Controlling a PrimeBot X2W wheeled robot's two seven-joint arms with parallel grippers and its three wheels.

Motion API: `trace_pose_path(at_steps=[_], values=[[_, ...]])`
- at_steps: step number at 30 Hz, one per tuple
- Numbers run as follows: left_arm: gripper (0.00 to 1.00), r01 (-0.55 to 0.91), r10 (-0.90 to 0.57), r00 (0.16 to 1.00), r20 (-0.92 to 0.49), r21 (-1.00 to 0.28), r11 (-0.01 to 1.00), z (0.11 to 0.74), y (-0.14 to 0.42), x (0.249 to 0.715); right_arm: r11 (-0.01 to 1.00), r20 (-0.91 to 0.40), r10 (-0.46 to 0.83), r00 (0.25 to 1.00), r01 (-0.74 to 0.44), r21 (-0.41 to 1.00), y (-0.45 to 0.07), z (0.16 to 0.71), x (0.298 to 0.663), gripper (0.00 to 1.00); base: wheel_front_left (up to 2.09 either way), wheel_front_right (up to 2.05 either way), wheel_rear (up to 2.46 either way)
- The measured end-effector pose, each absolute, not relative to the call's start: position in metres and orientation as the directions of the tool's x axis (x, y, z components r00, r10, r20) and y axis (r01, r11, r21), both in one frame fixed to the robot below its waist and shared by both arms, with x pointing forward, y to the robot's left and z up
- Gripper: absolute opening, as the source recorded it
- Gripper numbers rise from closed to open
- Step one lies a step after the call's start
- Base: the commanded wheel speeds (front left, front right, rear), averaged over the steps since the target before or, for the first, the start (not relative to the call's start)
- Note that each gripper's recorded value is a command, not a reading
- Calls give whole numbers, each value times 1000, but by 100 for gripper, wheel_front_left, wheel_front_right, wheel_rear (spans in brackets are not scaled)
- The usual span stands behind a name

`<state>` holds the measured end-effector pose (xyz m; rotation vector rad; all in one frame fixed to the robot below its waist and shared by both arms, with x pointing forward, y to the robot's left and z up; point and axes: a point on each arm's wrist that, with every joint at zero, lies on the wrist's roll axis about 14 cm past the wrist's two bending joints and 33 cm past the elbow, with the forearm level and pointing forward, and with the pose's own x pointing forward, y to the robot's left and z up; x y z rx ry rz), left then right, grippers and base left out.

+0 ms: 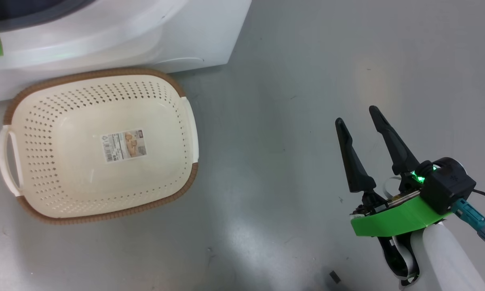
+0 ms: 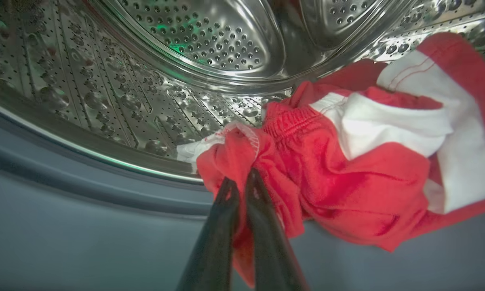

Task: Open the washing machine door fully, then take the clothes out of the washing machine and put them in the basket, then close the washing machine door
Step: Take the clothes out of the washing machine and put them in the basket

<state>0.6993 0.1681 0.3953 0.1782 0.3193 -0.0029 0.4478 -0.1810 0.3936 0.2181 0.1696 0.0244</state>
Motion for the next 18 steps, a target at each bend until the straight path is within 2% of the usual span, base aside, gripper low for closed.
trace_pose_path(at_steps=[5, 14, 18], values=[[0, 23, 6, 972, -234, 121, 992, 419, 170, 700, 974, -145, 55, 988, -21, 225, -176, 400, 450, 100, 0, 0, 0], [0, 24, -9, 983, -182, 78, 997, 433, 177, 684, 973, -113, 55, 992, -28, 227, -176, 412, 451, 100, 0, 0, 0], [0, 26, -22, 994, -105, 41, 999, 455, 175, 678, 974, -92, 58, 994, -36, 226, -175, 420, 452, 100, 0, 0, 0]])
